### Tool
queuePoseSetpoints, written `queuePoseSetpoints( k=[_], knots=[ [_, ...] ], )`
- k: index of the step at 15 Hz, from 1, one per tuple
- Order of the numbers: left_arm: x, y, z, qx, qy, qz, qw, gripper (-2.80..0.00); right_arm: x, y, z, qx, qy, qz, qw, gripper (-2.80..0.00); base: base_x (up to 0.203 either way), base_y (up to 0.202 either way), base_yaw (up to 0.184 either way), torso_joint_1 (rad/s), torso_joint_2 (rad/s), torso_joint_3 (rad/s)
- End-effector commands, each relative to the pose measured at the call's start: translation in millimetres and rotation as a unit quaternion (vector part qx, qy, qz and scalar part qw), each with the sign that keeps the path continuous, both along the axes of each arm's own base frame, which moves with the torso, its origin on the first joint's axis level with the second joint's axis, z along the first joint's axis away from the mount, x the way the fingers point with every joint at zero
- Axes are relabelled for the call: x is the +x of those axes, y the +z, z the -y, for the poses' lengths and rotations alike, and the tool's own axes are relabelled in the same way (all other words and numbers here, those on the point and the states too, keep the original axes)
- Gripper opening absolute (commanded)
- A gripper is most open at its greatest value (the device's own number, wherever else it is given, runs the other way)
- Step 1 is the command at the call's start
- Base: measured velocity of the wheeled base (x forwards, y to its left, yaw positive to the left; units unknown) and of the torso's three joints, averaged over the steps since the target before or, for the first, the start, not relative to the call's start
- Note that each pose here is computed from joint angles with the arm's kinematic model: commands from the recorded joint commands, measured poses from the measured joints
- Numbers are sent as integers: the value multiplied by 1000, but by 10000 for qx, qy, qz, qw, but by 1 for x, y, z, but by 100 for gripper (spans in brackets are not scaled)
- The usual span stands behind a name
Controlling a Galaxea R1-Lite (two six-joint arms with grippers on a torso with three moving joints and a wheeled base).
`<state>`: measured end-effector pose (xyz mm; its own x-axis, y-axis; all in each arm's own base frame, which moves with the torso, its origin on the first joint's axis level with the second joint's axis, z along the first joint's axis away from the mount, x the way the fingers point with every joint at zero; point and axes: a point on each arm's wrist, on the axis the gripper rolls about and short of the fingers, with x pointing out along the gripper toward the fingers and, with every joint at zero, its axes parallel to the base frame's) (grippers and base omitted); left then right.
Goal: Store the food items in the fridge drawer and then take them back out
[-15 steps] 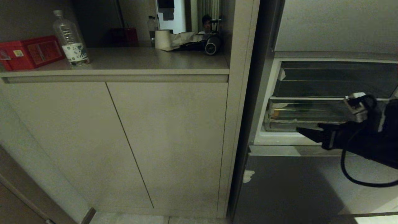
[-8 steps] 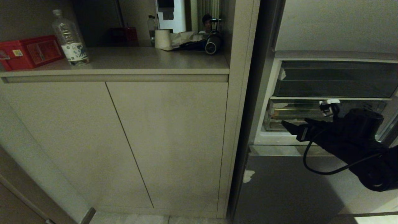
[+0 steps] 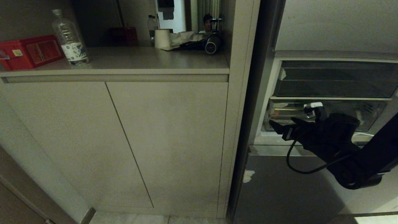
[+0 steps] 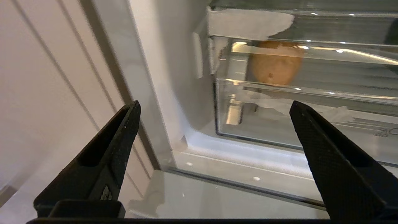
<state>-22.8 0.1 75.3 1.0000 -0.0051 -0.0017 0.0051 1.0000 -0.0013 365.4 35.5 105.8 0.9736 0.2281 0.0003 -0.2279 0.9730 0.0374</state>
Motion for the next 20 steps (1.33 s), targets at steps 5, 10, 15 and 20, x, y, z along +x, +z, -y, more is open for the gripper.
queuePoseSetpoints(
  k=[5,10,15,20],
  knots=[
    [0,0,0,-1,2,-7,10000,-280,18,0,-2,-5,-204,186,9996,0,0,0,0,0,0,0],
    [0,0,0,-1,-5,-7,10000,-280,27,0,-3,-5,-254,176,9995,0,0,0,0,0,0,0],
    [0,0,0,-1,2,-7,10000,-280,34,6,-9,13,-372,272,9989,0,0,0,0,0,0,0],
    [0,0,0,-1,2,-7,10000,-280,40,1,-14,24,-409,259,9988,0,0,0,0,0,0,0]
  ],
)
